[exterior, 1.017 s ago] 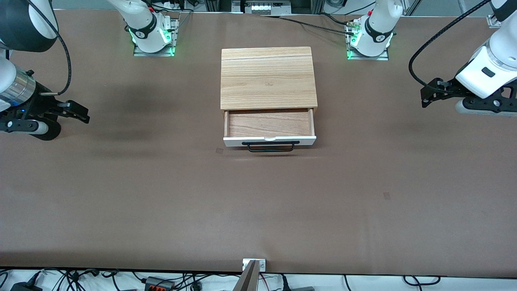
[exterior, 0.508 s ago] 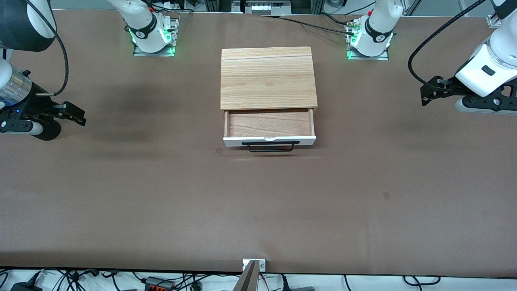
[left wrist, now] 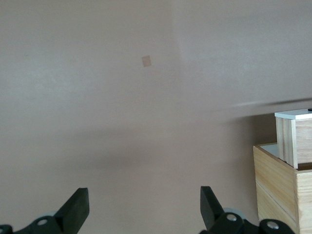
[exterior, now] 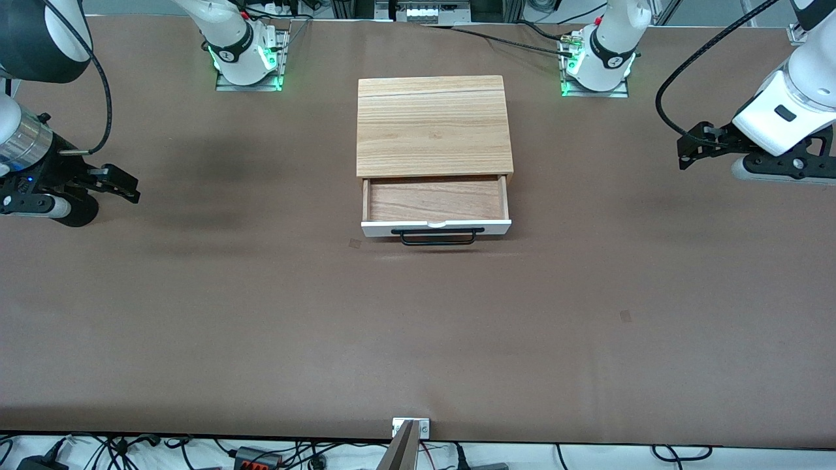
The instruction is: Pull top drawer with both arms simultaneously
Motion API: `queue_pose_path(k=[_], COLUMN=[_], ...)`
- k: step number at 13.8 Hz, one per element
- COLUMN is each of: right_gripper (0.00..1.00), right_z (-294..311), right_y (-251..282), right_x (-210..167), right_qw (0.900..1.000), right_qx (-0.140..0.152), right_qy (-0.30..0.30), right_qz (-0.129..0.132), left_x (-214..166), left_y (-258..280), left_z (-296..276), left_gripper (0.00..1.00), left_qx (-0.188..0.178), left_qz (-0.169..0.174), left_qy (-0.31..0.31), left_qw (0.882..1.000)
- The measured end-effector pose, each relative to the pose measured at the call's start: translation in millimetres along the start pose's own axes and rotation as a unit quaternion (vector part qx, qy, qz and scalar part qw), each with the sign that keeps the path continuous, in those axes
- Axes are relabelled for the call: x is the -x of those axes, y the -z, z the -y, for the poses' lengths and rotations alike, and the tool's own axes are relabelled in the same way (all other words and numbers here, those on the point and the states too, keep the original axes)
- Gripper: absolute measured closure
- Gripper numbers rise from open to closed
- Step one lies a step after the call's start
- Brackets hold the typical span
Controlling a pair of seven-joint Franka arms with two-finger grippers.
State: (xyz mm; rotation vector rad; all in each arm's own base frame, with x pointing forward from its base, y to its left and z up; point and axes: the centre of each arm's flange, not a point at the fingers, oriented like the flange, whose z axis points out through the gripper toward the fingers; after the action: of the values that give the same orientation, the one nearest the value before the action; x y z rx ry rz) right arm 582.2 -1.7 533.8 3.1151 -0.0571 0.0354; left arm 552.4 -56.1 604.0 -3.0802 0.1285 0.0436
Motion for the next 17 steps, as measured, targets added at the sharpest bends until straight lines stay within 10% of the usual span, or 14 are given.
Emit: queue_pose_path(k=[17], right_gripper=[0.00], right_z=[5.9], right_y=[3.7], right_x=[2.9], right_qw=[1.000], right_qx=[0.000], right_qy=[0.005], right_qz=[0.013], left_x=[-0.2], left_y=[-1.5], left_z=[-9.6], left_gripper=[0.00], left_qx=[0.000], left_qz=[0.003], left_qy=[-0.009], left_qw=[1.000])
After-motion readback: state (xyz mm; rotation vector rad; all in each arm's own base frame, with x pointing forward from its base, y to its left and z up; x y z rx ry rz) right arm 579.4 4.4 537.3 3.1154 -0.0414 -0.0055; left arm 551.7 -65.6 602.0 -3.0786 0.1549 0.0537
